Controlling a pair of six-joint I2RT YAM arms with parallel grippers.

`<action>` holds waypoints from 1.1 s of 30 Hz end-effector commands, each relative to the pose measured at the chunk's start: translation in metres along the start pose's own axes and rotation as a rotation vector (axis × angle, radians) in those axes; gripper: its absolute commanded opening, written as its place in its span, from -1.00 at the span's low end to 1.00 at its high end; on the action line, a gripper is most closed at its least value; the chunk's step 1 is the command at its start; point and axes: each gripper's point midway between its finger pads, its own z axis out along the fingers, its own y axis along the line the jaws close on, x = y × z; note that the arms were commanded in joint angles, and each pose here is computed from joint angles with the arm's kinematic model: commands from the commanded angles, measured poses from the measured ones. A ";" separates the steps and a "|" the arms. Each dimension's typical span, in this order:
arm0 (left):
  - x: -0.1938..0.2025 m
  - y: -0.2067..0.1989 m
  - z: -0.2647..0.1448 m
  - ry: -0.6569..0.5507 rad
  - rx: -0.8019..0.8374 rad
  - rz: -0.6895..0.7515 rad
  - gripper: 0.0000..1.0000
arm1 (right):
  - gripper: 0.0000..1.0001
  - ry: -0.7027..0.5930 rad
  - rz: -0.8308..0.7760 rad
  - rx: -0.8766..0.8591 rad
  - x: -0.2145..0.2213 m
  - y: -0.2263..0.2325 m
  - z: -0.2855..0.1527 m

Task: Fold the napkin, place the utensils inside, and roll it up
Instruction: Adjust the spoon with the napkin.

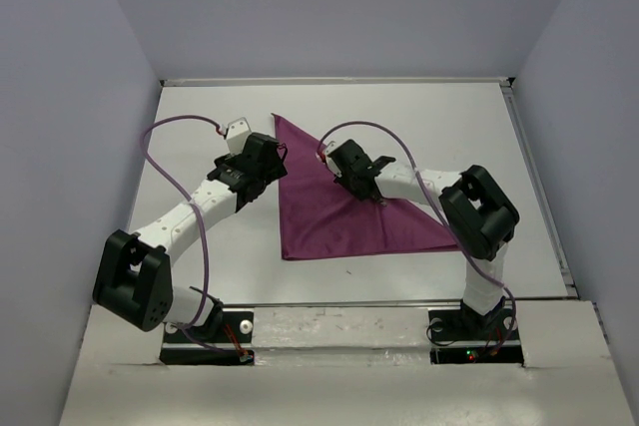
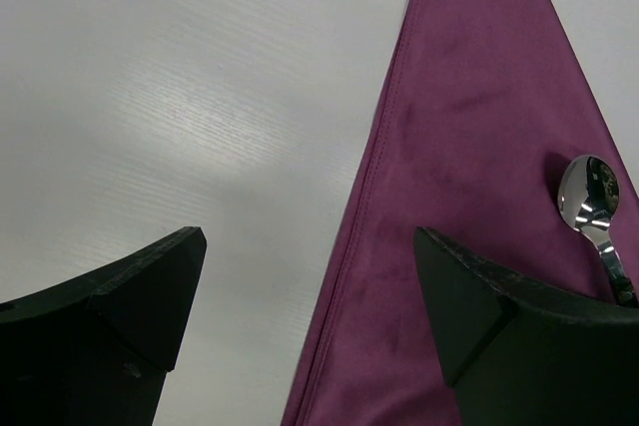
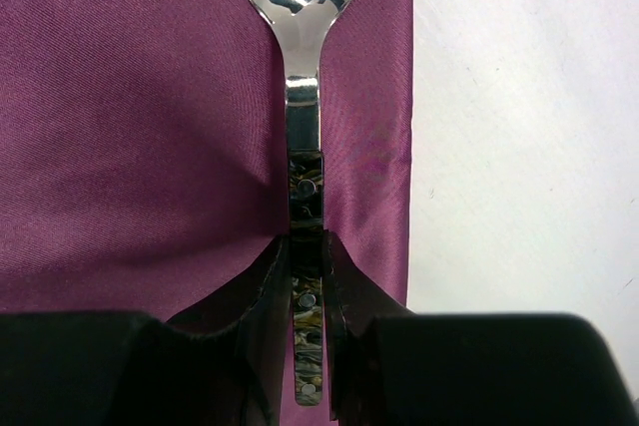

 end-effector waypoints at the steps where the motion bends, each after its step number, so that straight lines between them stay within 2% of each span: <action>1: -0.001 0.006 0.000 -0.016 -0.020 0.004 0.98 | -0.53 -0.039 -0.004 0.035 -0.014 -0.002 0.001; 10: 0.000 0.007 0.000 -0.017 -0.017 0.002 0.98 | -0.03 -0.048 0.020 0.065 -0.017 -0.008 -0.005; 17: -0.002 0.000 -0.006 -0.025 0.043 -0.027 0.98 | 0.02 -0.119 0.100 0.063 -0.032 -0.016 -0.026; 22: 0.000 0.000 -0.005 -0.019 0.044 -0.029 0.98 | 0.27 -0.207 0.200 0.098 -0.049 -0.035 -0.059; 26: 0.001 0.002 -0.005 -0.018 0.039 -0.022 0.98 | 0.45 -0.276 0.340 0.118 -0.058 -0.052 -0.089; 27: 0.001 0.003 -0.005 -0.020 0.038 -0.021 0.98 | 0.53 -0.252 0.370 0.107 -0.052 -0.054 -0.091; 28: 0.001 0.002 -0.007 -0.022 0.041 -0.022 0.98 | 0.73 -0.247 0.455 0.088 -0.053 -0.051 -0.095; 31: -0.002 0.002 -0.010 -0.026 0.048 -0.028 0.98 | 0.82 -0.163 0.592 0.083 -0.035 -0.062 -0.102; 33: -0.005 0.001 -0.012 -0.034 0.051 -0.035 0.98 | 0.83 -0.112 0.769 0.069 -0.011 -0.070 -0.101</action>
